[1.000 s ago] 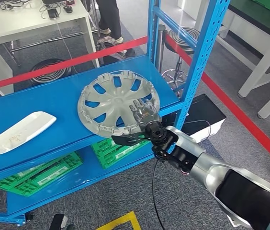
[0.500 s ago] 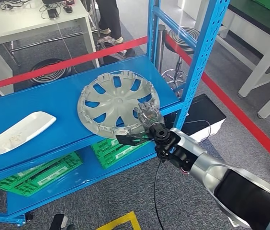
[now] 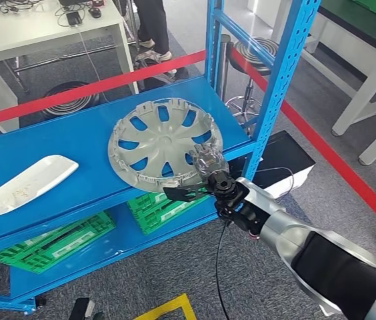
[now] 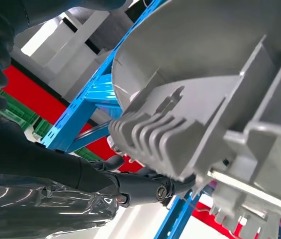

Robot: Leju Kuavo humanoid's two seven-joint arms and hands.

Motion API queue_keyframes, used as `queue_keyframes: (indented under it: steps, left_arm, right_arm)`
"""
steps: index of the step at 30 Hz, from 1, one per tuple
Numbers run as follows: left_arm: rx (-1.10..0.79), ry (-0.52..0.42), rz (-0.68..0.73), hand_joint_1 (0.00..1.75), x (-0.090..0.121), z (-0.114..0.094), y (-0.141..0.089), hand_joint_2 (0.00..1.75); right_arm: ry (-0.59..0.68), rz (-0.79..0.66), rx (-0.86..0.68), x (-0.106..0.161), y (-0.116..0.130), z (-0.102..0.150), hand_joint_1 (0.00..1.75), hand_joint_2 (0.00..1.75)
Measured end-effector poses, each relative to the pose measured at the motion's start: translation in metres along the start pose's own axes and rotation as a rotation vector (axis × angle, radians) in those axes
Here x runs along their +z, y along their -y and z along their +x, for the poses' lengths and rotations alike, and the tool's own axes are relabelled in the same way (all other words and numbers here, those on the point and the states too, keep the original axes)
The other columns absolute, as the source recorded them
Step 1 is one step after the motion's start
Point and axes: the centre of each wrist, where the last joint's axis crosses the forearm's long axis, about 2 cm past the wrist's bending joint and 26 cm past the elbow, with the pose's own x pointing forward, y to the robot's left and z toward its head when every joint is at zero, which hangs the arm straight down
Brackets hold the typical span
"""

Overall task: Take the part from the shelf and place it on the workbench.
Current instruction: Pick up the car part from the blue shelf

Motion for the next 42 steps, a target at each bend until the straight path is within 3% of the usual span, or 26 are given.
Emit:
queue_keyframes:
  steps: [34, 35, 36, 39, 40, 42]
  left_arm:
    - [-0.018, 0.004, -0.008, 0.0, -0.0005, 0.0012, -0.0001, 0.0]
    - [-0.018, 0.004, -0.008, 0.0, -0.0005, 0.0013, -0.0001, 0.0]
    - [-0.019, 0.004, -0.008, 0.0, -0.0005, 0.0014, -0.0001, 0.0]
    - [-0.019, 0.005, -0.008, 0.0, -0.0006, 0.0017, -0.0002, 0.0]
    - [-0.02, 0.005, -0.008, 0.0, -0.0007, 0.0018, -0.0002, 0.0]
    - [-0.02, 0.006, -0.008, 0.0, -0.0009, 0.0023, -0.0002, 0.0]
  right_arm:
    - [0.008, -0.079, 0.049, -0.0094, 0.0018, -0.0066, 0.0, 1.75]
    - [0.008, -0.079, 0.05, -0.0095, 0.0017, -0.0065, 0.07, 1.75]
    - [0.008, -0.078, 0.052, -0.0096, 0.0015, -0.0064, 0.38, 1.75]
    - [0.007, -0.073, 0.055, -0.0098, 0.0007, -0.0062, 1.55, 1.75]
    - [0.006, -0.071, 0.056, -0.0098, 0.0003, -0.0062, 1.69, 1.75]
    - [0.005, -0.067, 0.058, -0.0099, -0.0008, -0.0064, 1.75, 1.75]
